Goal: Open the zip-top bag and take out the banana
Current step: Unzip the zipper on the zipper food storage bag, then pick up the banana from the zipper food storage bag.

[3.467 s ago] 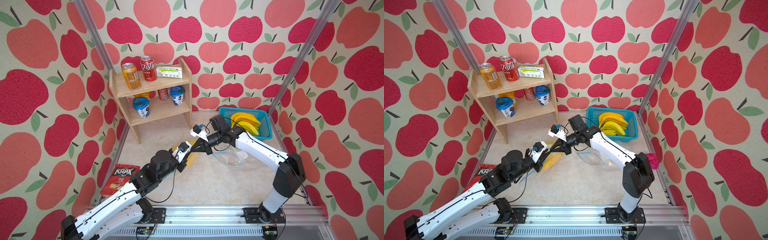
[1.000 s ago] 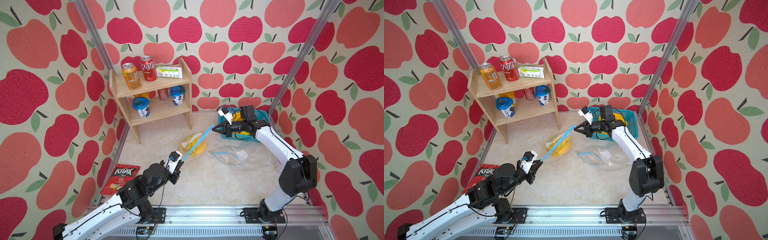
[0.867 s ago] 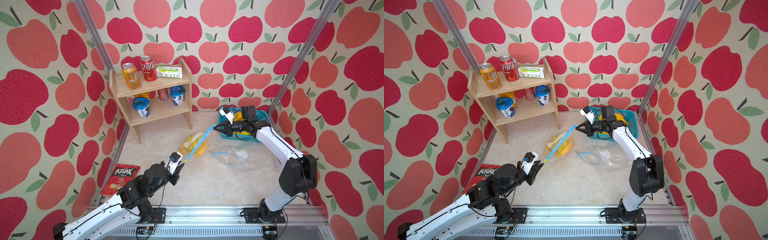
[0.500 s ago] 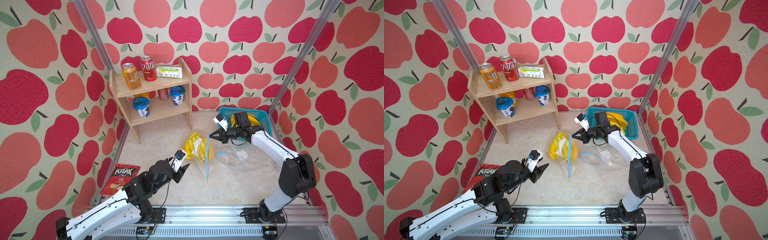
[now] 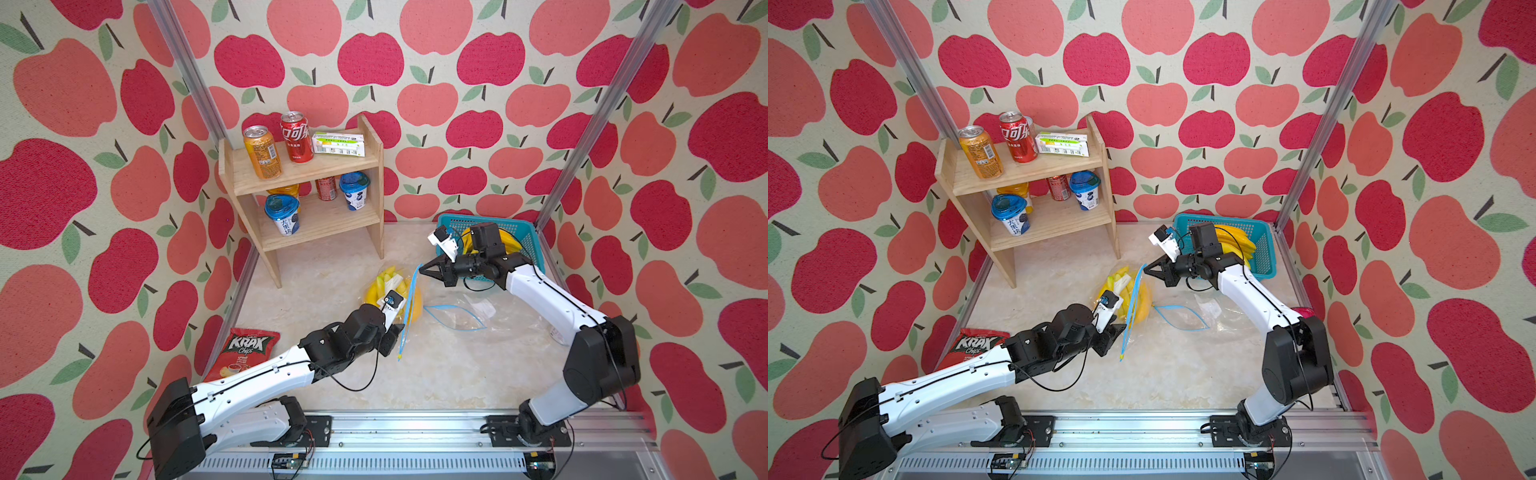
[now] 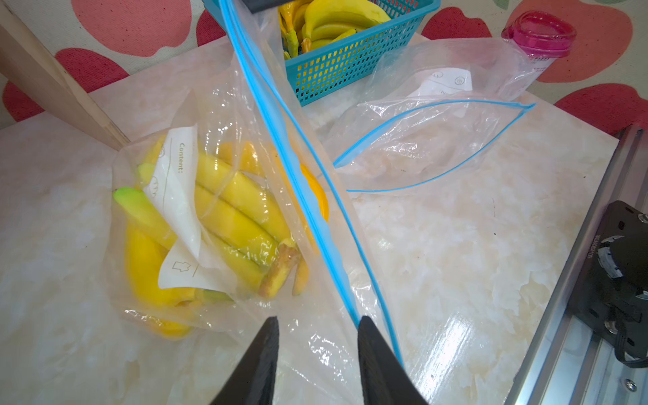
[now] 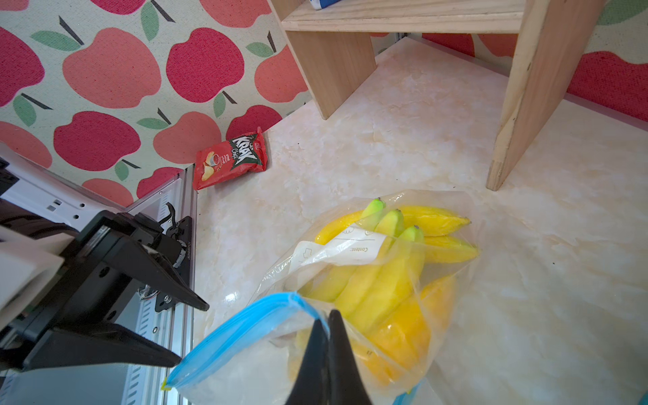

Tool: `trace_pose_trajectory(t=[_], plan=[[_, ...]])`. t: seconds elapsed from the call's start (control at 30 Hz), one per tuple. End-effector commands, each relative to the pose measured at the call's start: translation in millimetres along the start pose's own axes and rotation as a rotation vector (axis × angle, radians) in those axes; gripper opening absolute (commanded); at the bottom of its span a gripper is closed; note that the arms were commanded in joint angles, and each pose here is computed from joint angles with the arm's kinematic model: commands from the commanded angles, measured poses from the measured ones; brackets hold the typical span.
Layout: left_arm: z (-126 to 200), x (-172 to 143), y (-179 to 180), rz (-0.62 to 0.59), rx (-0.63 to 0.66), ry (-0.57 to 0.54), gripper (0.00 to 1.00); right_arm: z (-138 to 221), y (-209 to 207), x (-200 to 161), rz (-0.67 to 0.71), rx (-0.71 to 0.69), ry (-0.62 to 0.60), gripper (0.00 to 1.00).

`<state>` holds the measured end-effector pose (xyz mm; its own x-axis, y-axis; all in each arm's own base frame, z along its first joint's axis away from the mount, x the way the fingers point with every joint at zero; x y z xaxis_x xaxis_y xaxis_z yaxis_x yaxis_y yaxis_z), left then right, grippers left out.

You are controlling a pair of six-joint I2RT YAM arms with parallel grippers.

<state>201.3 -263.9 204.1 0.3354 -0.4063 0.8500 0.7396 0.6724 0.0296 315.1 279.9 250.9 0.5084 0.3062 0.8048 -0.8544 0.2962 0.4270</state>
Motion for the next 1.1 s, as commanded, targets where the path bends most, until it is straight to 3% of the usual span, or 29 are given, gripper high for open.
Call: trace_pose_trajectory(t=[0.0,1.07], plan=[[5.6,12.2,-4.2,0.05,-0.029,-0.069,0.4,4.3,7.5,4.3,0.009,-0.001,-0.021,0.0],[-15.6,-4.5,-6.1,0.065,0.037,0.044,0.3,7.4,8.2,5.9,0.006,-0.022,-0.032,0.0]])
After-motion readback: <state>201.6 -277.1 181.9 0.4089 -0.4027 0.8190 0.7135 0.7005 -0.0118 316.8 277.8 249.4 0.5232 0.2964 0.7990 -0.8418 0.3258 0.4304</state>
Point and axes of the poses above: each gripper's point midway between its finger pads, its own z axis back along the fingers, its own y axis along the line the jaws close on, x = y × z, the point moved 2 cm from there along z, back along the fingers, and after that the axes turned 6 degrees about -z, right-handed, at the moved point
